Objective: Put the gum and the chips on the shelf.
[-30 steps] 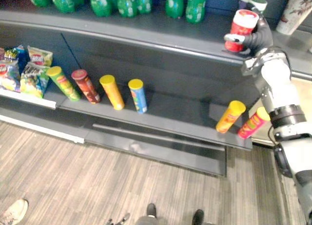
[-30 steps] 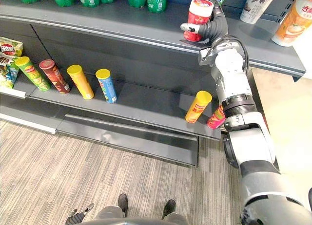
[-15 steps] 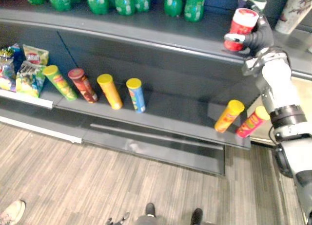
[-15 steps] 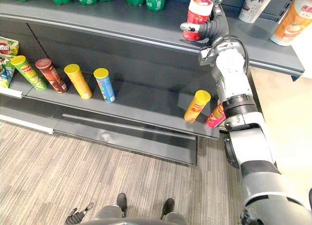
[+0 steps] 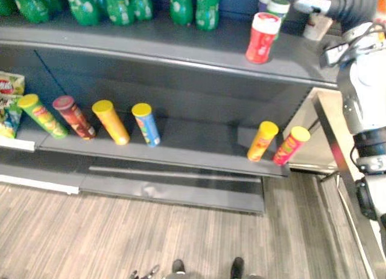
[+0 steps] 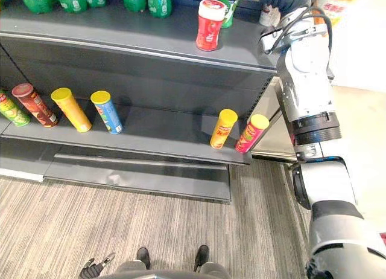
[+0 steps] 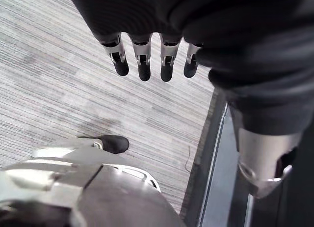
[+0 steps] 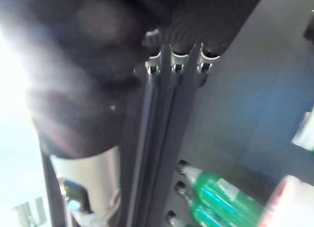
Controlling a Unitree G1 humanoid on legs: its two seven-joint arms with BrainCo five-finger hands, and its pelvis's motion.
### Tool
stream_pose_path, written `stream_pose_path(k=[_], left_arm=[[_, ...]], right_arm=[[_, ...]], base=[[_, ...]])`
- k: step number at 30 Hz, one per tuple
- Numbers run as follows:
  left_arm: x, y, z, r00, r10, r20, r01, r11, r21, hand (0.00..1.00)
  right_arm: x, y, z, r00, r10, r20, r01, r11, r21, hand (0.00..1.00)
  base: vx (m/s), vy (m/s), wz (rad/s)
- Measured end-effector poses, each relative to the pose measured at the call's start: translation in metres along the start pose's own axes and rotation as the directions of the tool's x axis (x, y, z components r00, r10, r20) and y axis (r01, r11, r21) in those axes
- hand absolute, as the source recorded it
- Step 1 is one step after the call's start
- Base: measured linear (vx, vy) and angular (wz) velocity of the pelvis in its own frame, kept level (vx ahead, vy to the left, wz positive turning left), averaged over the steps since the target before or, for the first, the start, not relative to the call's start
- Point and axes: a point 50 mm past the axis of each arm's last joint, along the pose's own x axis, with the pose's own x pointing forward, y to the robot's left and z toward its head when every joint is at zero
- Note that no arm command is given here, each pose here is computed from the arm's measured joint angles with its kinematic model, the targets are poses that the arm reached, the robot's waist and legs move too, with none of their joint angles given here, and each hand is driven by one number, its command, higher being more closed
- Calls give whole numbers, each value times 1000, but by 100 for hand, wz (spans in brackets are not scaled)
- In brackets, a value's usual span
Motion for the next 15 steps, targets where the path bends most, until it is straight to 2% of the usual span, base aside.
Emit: stream_pose_path(k=[5, 8, 12, 15], left_arm=[[0, 2, -2, 1000, 7, -10, -7, 1000, 4, 0], [0, 5, -9, 999, 22, -36, -22, 1000, 10, 0], [-2, 8, -16, 997, 37, -62, -38, 999, -5, 0], [-4, 8, -21, 996, 47, -69, -48, 999, -13, 0]], right_arm=[[-22, 4, 21, 994, 8, 109, -17, 997, 80, 0], [-53, 14, 27, 993, 18, 117, -40, 982, 186, 0], [-123, 49, 1, 989, 101, -107, -54, 927, 372, 0], [-185, 76, -23, 920, 194, -340, 8, 859, 511, 0]], base=[[1, -2, -1], [-12, -5, -14], [-14, -9, -23], [-20, -14, -11]])
